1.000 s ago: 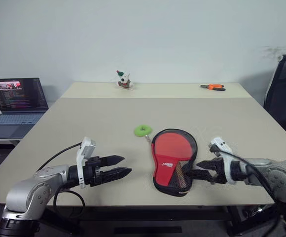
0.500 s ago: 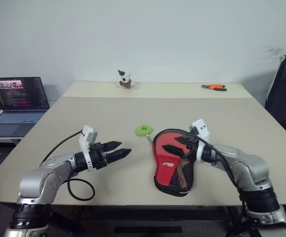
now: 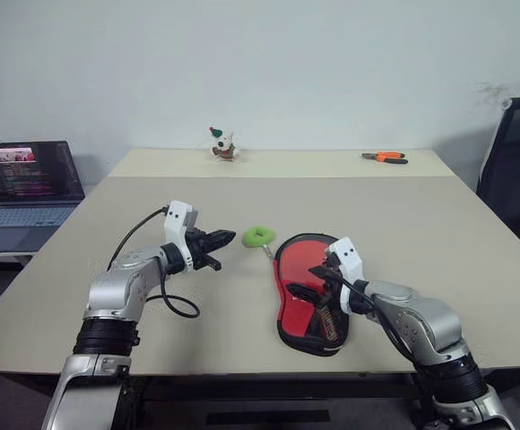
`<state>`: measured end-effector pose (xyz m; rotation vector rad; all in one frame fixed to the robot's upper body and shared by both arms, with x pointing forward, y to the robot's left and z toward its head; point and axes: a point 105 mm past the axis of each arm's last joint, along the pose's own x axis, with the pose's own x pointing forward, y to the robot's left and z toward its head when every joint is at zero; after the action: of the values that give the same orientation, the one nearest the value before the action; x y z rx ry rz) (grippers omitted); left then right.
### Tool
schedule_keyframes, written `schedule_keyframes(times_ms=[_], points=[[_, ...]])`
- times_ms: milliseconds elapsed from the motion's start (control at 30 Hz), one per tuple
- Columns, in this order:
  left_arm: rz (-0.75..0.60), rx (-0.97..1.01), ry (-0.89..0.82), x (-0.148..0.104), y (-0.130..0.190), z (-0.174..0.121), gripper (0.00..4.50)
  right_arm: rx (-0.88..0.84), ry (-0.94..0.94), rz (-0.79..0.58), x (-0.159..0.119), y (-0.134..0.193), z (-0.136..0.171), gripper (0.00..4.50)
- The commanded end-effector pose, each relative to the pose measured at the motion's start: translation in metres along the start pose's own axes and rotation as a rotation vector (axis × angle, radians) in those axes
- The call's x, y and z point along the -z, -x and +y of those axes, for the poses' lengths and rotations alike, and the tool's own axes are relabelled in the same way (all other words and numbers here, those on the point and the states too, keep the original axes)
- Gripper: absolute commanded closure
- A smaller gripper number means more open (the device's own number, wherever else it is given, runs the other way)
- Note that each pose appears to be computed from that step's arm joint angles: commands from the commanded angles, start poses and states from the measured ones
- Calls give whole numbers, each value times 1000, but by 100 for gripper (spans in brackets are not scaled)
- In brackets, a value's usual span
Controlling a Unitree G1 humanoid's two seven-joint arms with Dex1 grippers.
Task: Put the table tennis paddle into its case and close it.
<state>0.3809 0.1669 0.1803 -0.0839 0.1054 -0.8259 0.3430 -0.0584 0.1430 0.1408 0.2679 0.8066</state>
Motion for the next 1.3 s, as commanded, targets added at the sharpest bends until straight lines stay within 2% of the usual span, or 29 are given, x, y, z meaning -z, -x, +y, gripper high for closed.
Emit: schedule_keyframes(times_ms=[33, 167, 300, 400, 567, 900, 1000, 1300], points=[[-34, 141, -10, -15, 18, -19, 444, 27, -54, -138, -34, 20, -12, 0], [2, 260, 6, -12, 33, -38, 444, 135, -92, -133, -36, 32, -38, 0], [51, 350, -11, -8, 44, -55, 444, 320, -106, -40, -21, 48, -80, 0], [69, 373, -17, -5, 47, -61, 444, 315, -138, 21, -11, 55, -85, 0], [80, 388, -20, -4, 50, -66, 444, 353, -209, 49, 4, 57, -98, 0], [81, 386, -19, -4, 50, -67, 444, 333, -291, 29, 11, 32, -103, 0], [82, 387, -19, -4, 50, -68, 450, 316, -291, 28, 10, 24, -101, 60], [90, 384, -13, -3, 54, -70, 450, 197, -287, 50, 8, 6, -84, 377]])
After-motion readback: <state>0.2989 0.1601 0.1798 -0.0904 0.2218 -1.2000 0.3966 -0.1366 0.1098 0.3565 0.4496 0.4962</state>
